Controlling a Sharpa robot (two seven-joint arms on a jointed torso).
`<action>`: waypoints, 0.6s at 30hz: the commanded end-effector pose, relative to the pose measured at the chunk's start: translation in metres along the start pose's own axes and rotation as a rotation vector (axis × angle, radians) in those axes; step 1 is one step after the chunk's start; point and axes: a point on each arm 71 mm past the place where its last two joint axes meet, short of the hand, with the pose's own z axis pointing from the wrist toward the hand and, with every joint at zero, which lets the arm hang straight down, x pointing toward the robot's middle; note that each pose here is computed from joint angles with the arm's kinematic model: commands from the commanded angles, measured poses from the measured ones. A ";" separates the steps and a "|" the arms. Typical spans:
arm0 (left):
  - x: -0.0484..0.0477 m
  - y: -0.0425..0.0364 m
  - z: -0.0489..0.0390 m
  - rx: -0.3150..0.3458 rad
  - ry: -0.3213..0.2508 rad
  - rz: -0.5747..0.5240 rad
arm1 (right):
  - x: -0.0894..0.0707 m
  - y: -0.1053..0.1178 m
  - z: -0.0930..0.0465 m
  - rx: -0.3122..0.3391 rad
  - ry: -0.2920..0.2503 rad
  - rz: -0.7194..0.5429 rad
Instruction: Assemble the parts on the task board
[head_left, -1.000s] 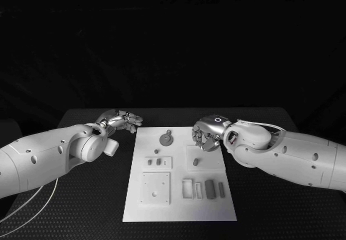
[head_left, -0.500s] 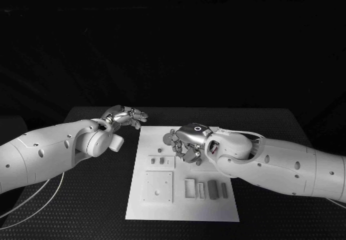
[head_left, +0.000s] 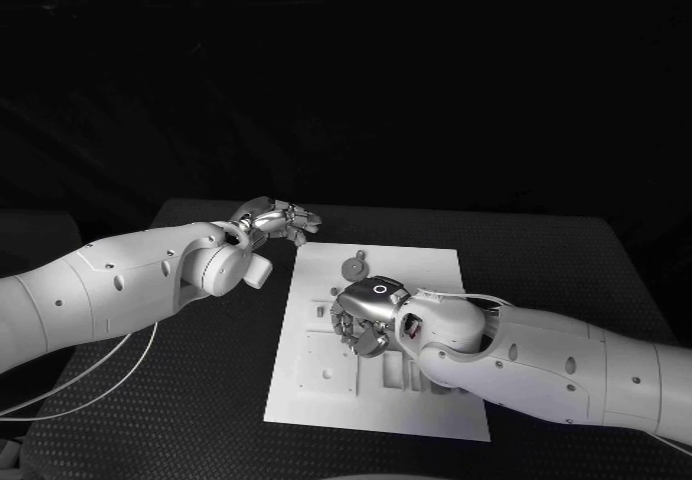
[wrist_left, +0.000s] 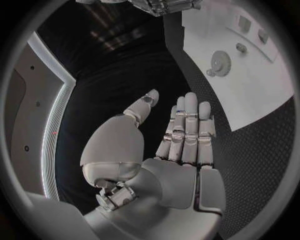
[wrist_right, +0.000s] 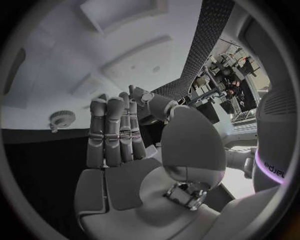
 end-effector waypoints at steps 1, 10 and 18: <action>0.0023 -0.0035 0.0010 0.019 0.006 0.001 | 0.004 0.002 0.001 -0.017 0.009 -0.046; 0.0017 -0.0054 0.0013 0.023 0.006 -0.002 | 0.014 0.006 0.000 -0.029 0.049 -0.065; 0.0018 -0.0056 0.0015 0.023 0.007 -0.002 | 0.021 0.006 0.000 -0.028 0.069 -0.080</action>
